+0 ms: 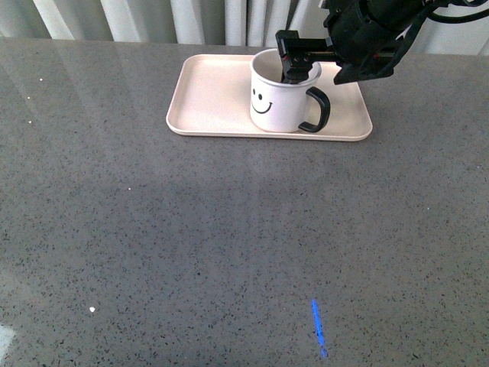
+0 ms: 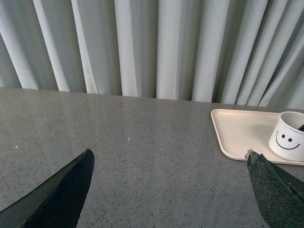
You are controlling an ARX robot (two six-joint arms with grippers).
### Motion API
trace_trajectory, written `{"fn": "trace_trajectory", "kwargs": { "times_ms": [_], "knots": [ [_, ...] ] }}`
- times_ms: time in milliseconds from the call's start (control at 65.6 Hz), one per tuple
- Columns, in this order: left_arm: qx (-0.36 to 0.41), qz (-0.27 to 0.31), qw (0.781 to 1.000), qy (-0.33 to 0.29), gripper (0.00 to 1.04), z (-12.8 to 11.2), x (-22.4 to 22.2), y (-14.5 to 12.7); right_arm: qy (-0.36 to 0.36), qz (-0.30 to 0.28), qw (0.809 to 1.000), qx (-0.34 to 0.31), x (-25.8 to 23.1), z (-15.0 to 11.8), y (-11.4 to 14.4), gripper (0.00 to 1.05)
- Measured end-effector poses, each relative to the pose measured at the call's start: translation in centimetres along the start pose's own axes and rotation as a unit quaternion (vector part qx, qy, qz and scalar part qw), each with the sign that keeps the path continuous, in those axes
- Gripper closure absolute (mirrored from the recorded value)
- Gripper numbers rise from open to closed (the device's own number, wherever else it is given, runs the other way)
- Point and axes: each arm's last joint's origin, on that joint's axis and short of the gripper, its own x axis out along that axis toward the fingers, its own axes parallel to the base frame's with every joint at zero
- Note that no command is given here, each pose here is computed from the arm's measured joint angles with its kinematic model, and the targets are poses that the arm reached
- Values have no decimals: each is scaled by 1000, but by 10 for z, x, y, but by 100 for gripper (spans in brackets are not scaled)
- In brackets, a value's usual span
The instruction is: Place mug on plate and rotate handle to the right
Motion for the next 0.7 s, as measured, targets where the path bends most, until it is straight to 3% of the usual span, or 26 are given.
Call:
{"fn": "trace_trajectory", "kwargs": {
  "times_ms": [579,701],
  "knots": [
    [0,0,1000,0,9,0,0,0,1,-3,1000,0,-4,7,4,103],
    [0,0,1000,0,9,0,0,0,1,-5,1000,-1,-5,8,6,103]
  ]
}}
